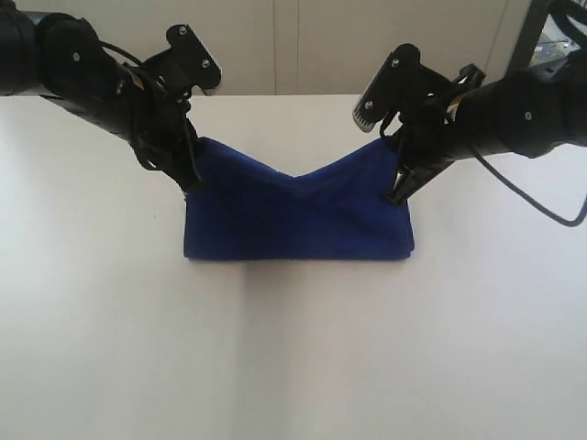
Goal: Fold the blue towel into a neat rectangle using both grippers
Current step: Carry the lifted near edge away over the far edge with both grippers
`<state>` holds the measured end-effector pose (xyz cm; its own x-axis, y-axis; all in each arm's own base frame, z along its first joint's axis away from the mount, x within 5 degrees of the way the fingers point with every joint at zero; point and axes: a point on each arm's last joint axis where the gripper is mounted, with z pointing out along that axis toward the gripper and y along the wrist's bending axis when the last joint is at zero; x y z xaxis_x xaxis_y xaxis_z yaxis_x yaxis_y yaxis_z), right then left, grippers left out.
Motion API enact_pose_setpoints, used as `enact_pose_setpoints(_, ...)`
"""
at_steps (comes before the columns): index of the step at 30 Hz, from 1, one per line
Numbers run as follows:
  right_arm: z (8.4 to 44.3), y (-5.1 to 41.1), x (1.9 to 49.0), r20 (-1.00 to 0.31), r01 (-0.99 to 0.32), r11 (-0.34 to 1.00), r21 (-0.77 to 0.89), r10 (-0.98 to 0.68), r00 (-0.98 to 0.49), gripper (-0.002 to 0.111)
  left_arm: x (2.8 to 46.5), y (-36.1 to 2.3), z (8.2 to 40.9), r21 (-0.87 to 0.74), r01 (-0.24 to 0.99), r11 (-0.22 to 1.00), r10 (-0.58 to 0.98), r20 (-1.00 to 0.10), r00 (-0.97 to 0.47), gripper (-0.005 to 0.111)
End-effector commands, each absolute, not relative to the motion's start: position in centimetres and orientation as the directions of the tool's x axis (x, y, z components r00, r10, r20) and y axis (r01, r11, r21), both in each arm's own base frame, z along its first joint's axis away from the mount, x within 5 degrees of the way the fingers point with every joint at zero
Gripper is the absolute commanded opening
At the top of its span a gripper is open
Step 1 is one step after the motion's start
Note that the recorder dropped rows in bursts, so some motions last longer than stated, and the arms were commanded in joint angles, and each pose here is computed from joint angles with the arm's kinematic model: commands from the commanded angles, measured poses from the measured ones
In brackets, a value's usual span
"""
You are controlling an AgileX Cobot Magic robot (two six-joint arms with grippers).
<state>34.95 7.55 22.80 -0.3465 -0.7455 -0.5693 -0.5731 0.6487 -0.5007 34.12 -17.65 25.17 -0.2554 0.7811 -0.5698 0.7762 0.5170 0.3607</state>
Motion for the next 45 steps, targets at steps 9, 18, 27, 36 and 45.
enact_pose_setpoints(9, 24.6, 7.4, 36.8, -0.592, -0.536, 0.656, -0.531, -0.74, -0.32, 0.0, 35.0, -17.8, 25.6, 0.372, 0.757, 0.537, 0.765, -0.593, -0.251, 0.0)
enact_pose_setpoints(18, 22.7, 5.6, 38.1, -0.583, -0.513, 0.682, -0.521, -0.724, -0.37, 0.0, 36.5, -17.7, 24.3, 0.375, 0.738, 0.561, 0.752, -0.602, -0.266, 0.0)
enact_pose_setpoints(27, 20.2, 5.9, 39.7, -0.607, -0.494, 0.683, -0.538, -0.721, -0.334, 0.0, 37.6, -18.1, 22.8, 0.396, 0.718, 0.572, 0.744, -0.62, -0.25, 0.0)
enact_pose_setpoints(36, 18.7, 6.1, 40.7, -0.634, -0.468, 0.687, -0.556, -0.714, -0.295, 0.0, 38.3, -18.2, 21.1, 0.405, 0.717, 0.567, 0.752, -0.609, -0.251, 0.0)
enact_pose_setpoints(45, 17.6, 5.2, 41.3, -0.638, -0.448, 0.698, -0.559, -0.707, -0.306, 0.0, 39.2, -17.1, 20.3, 0.41, 0.694, 0.592, 0.743, -0.612, -0.271, 0.0)
